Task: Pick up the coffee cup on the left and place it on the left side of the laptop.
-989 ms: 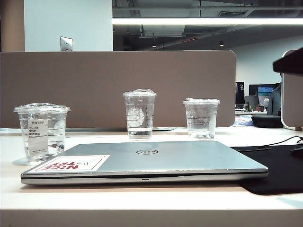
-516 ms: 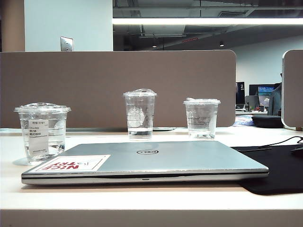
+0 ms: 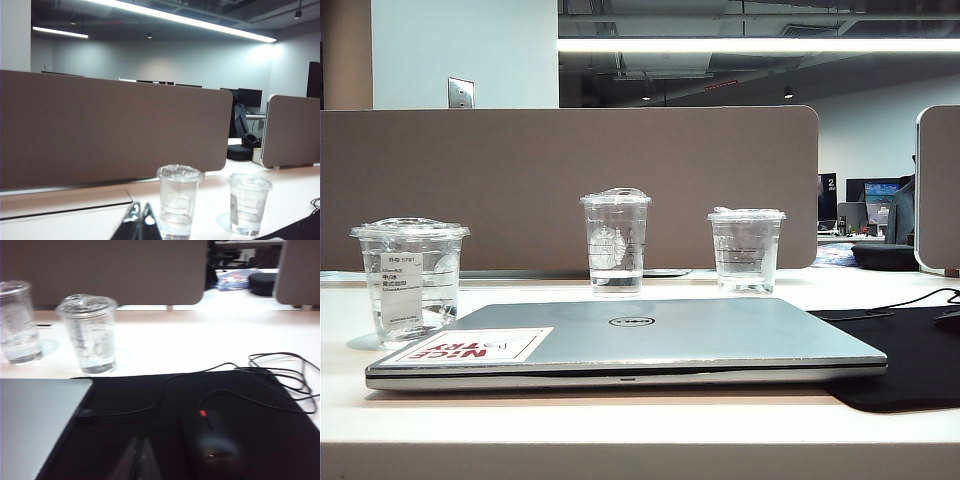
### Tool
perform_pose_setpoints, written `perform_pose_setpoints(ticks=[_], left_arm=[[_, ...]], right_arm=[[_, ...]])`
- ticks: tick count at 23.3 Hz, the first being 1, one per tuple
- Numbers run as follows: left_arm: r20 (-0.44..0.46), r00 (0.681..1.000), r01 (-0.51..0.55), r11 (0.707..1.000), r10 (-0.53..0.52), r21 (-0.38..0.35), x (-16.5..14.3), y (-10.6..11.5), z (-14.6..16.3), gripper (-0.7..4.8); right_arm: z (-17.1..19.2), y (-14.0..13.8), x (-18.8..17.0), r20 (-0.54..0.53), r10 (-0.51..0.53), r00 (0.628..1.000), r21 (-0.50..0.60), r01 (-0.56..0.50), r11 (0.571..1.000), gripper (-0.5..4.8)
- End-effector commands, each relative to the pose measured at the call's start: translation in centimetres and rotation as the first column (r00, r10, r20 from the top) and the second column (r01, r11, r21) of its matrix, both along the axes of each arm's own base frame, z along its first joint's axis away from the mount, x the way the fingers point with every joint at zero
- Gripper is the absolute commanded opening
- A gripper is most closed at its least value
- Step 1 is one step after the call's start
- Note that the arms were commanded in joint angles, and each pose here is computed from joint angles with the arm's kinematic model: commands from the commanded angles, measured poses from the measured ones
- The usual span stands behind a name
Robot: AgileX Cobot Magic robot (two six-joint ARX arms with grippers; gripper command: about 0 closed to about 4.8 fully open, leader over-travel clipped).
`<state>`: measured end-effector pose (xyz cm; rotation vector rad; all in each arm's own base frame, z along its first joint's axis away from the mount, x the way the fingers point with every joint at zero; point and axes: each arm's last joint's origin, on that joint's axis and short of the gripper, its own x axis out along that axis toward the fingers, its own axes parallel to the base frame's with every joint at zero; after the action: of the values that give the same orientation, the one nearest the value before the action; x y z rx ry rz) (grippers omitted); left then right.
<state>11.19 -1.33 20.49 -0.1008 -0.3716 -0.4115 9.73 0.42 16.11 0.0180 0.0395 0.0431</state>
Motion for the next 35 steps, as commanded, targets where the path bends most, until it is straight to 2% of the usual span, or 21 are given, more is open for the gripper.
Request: perform_pose_setpoints(ticks=[1, 4, 9, 17, 25, 35], left_arm=[[-0.002, 1.000, -0.007, 1.000, 0.007, 0.005, 0.03, 0.02, 0.09, -0.06], [-0.028, 1.000, -0.006, 1.000, 0.006, 0.006, 0.12, 0.02, -0.14, -0.06], [-0.058, 0.998, -0.004, 1.000, 0.004, 0.007, 0.22, 0.01, -0.42, -0.05], [-0.081, 0.997, -0.002, 1.000, 0.003, 0.009, 0.29, 0.00, -0.62, -0.06], [-0.082, 0.997, -0.002, 1.000, 0.003, 0.009, 0.30, 0.00, -0.64, -0.05], [-0.093, 0.996, -0.003, 1.000, 0.003, 0.009, 0.33, 0.00, -0.73, -0.05]], right_arm=[[0.04, -0.58, 0.03, 0.015, -0.060, 0.998, 0.004, 0.060, 0.998, -0.04], [0.04, -1.15, 0.00, 0.015, -0.118, 0.993, 0.004, 0.118, 0.993, -0.04], [0.04, -1.49, -0.03, 0.015, -0.154, 0.988, 0.004, 0.154, 0.988, -0.04], [0.04, -1.33, -0.02, 0.015, -0.137, 0.990, 0.004, 0.137, 0.991, -0.04], [0.04, -0.70, 0.02, 0.015, -0.072, 0.997, 0.004, 0.072, 0.997, -0.04], [0.04, -0.72, 0.02, 0.015, -0.074, 0.997, 0.004, 0.074, 0.997, -0.04]])
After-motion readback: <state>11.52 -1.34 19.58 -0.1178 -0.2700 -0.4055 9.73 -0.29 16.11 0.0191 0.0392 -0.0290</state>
